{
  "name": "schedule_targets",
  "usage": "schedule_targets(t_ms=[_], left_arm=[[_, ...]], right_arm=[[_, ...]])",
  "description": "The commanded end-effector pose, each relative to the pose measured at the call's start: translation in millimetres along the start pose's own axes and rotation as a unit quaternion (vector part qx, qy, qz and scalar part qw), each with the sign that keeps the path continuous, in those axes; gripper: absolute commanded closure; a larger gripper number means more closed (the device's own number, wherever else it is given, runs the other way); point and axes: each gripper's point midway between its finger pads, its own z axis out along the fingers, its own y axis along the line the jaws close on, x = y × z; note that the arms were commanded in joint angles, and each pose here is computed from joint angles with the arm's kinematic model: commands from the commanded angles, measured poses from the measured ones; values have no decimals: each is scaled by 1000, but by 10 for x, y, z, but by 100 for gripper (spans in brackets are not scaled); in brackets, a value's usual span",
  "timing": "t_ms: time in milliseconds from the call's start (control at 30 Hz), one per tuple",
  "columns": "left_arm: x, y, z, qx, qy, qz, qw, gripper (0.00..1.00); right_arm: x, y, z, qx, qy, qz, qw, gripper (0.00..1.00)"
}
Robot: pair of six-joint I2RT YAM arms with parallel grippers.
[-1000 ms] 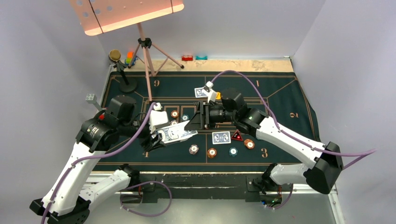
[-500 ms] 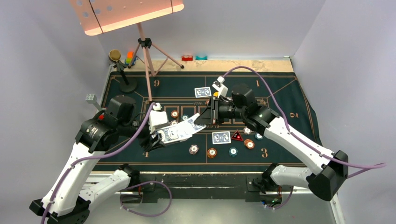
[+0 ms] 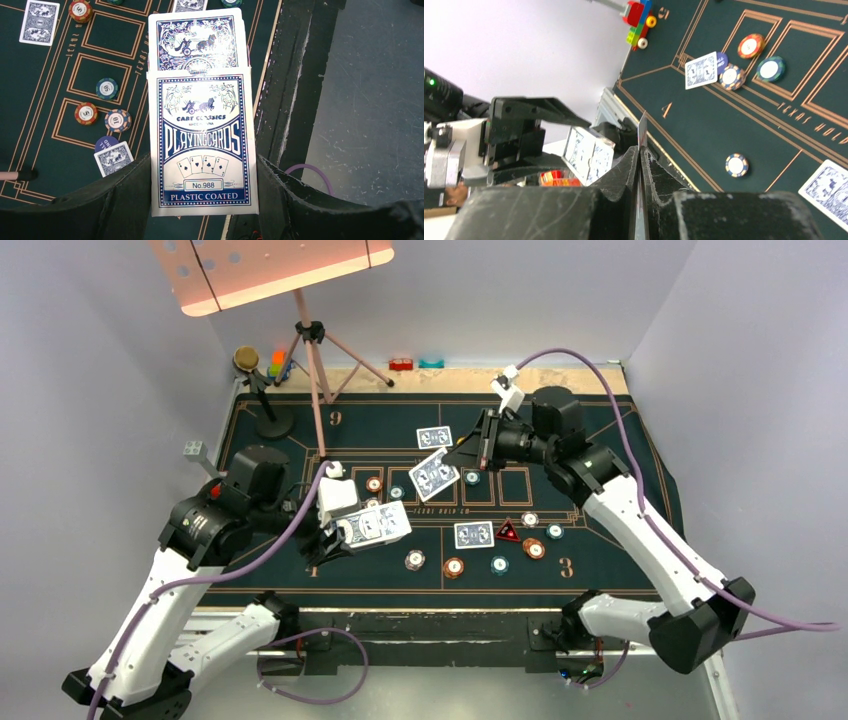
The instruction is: Distribute texas hold em gaming equipment
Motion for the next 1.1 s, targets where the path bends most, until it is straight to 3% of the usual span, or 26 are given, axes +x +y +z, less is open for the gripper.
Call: schedule_targets(t_ms=[0,133,433,733,933,1067], left_arm=[[-224,-12,-92,-5,-41,24,999,100],[-237,-24,-105,-3,-42,25,999,100],[-248,-13,-101,-4,-43,24,999,100],[-249,-12,-99,-3,-42,22,999,100],[-248,-13,-95,-2,-42,21,999,100],[-245,-16,-99,-2,-41,21,999,100]], right_arm=[[-174,-79,151,-25,-7,-12,1000,92],[-144,-440,676,-22,29,9,999,100],[330,-663,2195,-35,155,13,987,100],[715,-726,2976,-48,200,28,978,99],[830,-846,3043,-23,213,16,977,46],[553,-705,2857,-13,188,-11,982,23]])
